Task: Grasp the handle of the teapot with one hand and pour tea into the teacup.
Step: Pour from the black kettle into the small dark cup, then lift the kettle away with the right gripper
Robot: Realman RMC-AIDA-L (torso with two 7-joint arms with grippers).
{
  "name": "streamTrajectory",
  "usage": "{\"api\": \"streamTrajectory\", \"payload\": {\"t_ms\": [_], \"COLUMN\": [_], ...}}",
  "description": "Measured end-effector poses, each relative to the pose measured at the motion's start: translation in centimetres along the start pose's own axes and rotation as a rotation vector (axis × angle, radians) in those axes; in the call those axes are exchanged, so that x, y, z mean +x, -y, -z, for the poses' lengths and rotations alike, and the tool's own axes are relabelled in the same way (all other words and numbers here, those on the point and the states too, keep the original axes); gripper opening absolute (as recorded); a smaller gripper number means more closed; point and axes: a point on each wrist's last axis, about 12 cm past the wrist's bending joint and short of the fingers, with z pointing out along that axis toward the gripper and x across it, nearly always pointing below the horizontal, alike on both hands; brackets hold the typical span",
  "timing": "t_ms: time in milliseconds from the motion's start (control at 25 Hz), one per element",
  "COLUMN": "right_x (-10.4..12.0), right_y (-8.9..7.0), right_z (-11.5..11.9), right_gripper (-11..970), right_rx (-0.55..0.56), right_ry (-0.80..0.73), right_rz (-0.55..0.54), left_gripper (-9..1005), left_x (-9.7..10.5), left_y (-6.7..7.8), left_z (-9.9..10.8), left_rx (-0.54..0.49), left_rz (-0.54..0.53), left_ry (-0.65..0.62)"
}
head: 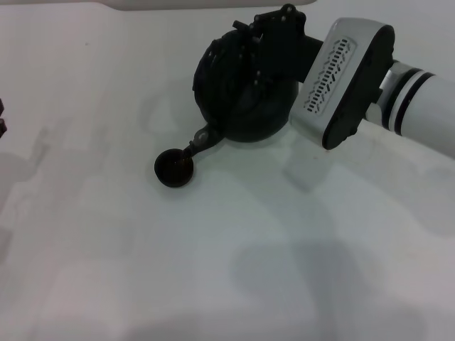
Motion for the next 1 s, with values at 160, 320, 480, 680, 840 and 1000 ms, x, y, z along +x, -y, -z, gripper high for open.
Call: {"api": "streamTrajectory", "payload": {"t_ms": [160, 320, 480, 680, 840, 1000], "right_x": [-0.11, -0.17, -0.18, -0.38, -0.46, -0.54], "right_y": [0.17, 0.28, 0.52, 0.74, 0.72, 0.65], "right_z": [-0.01, -0.02, 0.0, 0.03, 0.06, 0.13], "right_gripper": [111, 110, 109, 108, 109, 109], "right_rx": [0.006, 0.01, 0.018, 0.023, 0.024, 0.025], "right_ry": [0.003, 0.005, 0.005, 0.013, 0.014, 0.017], "right_rz": [0.002, 0.001, -0.001, 0.014, 0.027, 0.042], "left_gripper": [796, 797, 797, 797, 797, 798], "left_x": [-0.02, -0.06, -0.07, -0.01, -0.03, -0.06], "left_y": [0.0, 0.02, 0.0, -0.07, -0.11, -0.12], "left_z": [-0.04, -0.2, -0.3, -0.37, -0.41, -0.48], "left_rx": [0.001, 0.003, 0.003, 0.002, 0.002, 0.002], "left_rz": [0.0, 0.0, -0.001, -0.003, -0.004, -0.005], "left_ry": [0.001, 0.002, 0.002, -0.005, -0.004, -0.004]}}
